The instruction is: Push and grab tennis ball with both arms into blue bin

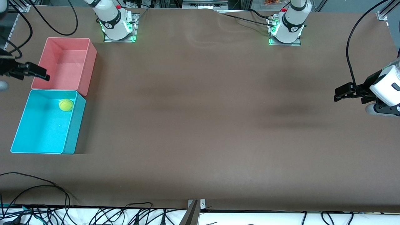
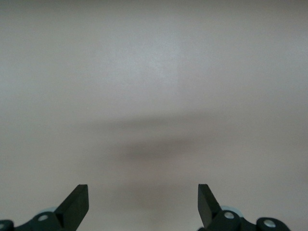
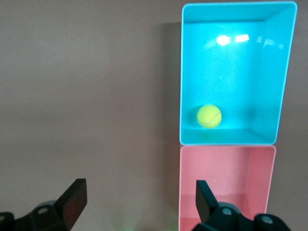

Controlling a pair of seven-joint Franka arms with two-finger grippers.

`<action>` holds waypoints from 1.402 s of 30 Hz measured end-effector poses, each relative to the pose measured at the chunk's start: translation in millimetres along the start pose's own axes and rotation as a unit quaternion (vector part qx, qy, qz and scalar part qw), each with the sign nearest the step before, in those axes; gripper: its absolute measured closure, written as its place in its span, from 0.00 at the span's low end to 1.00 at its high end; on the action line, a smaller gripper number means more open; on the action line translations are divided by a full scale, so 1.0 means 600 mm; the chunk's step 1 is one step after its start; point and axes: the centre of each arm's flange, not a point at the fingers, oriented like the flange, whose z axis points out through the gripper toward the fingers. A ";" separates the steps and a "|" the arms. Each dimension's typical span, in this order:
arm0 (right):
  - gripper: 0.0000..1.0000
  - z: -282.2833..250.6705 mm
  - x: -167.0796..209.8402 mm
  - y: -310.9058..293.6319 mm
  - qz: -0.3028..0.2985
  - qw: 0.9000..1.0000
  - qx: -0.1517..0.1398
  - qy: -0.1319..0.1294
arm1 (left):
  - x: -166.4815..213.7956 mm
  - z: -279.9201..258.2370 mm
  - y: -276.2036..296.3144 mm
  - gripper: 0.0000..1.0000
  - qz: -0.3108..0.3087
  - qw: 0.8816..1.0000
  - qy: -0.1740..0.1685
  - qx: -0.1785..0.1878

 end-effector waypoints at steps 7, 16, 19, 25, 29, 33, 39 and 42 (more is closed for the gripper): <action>0.00 -0.016 -0.043 -0.006 0.035 0.999 0.003 -0.010 | 0.000 0.000 0.000 0.00 0.000 1.000 0.000 0.000; 0.00 -0.016 -0.046 -0.048 0.024 1.000 -0.001 -0.009 | 0.000 0.000 0.000 0.00 0.000 1.000 0.000 0.000; 0.00 -0.011 -0.044 -0.058 0.022 1.000 -0.002 -0.009 | 0.000 0.000 0.000 0.00 0.000 1.000 0.000 0.000; 0.00 -0.003 -0.039 -0.058 0.020 1.000 -0.002 -0.012 | 0.000 0.000 0.000 0.00 0.000 1.000 0.000 0.000; 0.00 -0.001 -0.038 -0.064 0.017 1.000 -0.003 -0.013 | 0.000 0.000 0.000 0.00 0.000 1.000 0.000 0.000; 0.00 -0.001 -0.038 -0.069 0.014 1.000 -0.004 -0.014 | 0.000 0.000 0.000 0.00 0.000 1.000 0.000 0.000; 0.00 0.000 -0.038 -0.078 0.008 1.000 -0.004 -0.014 | 0.000 0.000 0.000 0.00 0.000 1.000 0.000 0.000; 0.00 -0.001 -0.038 -0.081 0.006 1.000 -0.004 -0.013 | 0.000 0.000 0.000 0.00 0.000 1.000 0.000 0.000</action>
